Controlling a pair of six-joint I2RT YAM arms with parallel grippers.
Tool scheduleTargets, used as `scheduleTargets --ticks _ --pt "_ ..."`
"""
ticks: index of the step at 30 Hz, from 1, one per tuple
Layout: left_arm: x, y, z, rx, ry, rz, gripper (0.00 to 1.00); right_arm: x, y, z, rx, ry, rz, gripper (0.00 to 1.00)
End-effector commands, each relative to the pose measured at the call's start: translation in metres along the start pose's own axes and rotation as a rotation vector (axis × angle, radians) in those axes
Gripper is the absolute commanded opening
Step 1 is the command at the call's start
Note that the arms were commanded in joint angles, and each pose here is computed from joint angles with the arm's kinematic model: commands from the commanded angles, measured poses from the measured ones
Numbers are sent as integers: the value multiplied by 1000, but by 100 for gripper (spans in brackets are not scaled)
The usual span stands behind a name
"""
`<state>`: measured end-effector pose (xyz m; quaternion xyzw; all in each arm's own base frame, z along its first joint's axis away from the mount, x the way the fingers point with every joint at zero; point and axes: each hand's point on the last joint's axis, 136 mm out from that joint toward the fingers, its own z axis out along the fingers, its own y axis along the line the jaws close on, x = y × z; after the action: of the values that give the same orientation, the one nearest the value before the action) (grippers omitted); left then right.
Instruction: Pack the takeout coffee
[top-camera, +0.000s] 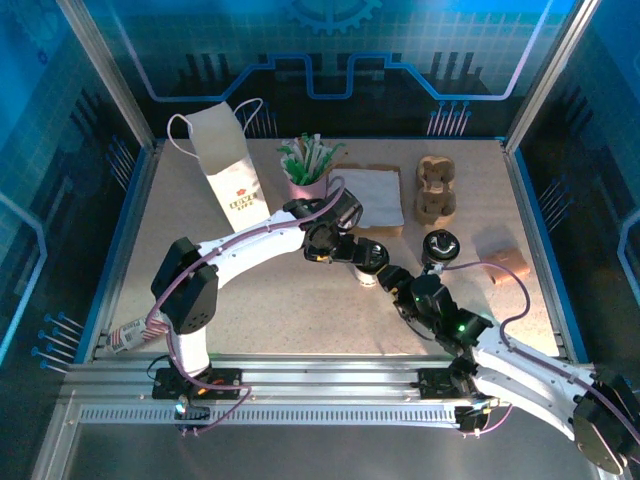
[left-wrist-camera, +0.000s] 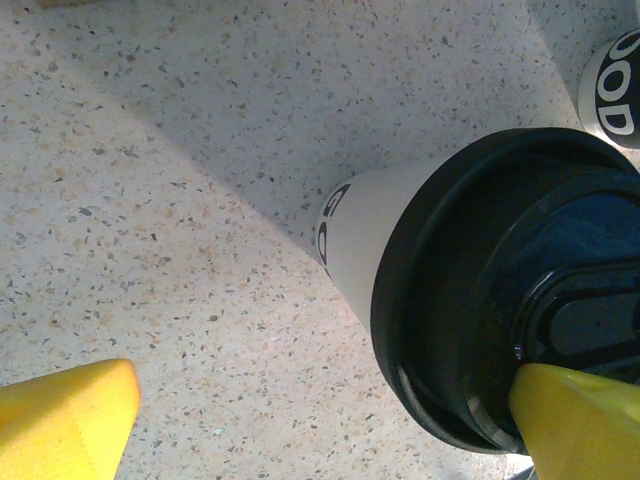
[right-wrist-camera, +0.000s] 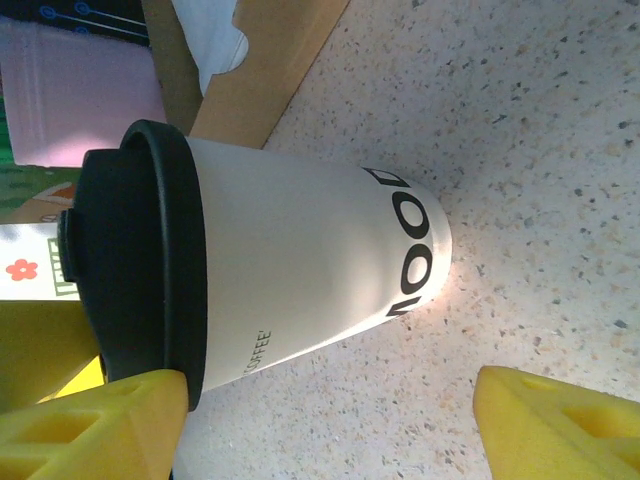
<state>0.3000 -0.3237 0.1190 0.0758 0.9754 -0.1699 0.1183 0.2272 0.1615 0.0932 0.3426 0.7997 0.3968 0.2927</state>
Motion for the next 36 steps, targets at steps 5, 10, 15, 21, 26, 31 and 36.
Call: scheduleTargets --ticks 5,10,15,21,26,31,36 --pt "45 22 25 -85 160 -2 97 -6 32 -2 -144 -22 25 77" --pt "45 23 26 -85 160 -1 97 -10 38 -9 -153 -39 15 77" --pt "46 23 27 -83 163 -3 97 -10 37 -10 -147 -38 11 77" --pt "45 22 26 -82 162 -2 97 -7 20 -4 -124 -34 51 77" --pt "45 21 27 -80 164 -3 97 -4 14 0 -118 -32 69 76" --pt "45 20 26 -76 165 -5 97 -4 12 0 -109 -35 71 72" --pt "45 20 27 -72 168 -5 97 -4 8 1 -96 -39 84 73"
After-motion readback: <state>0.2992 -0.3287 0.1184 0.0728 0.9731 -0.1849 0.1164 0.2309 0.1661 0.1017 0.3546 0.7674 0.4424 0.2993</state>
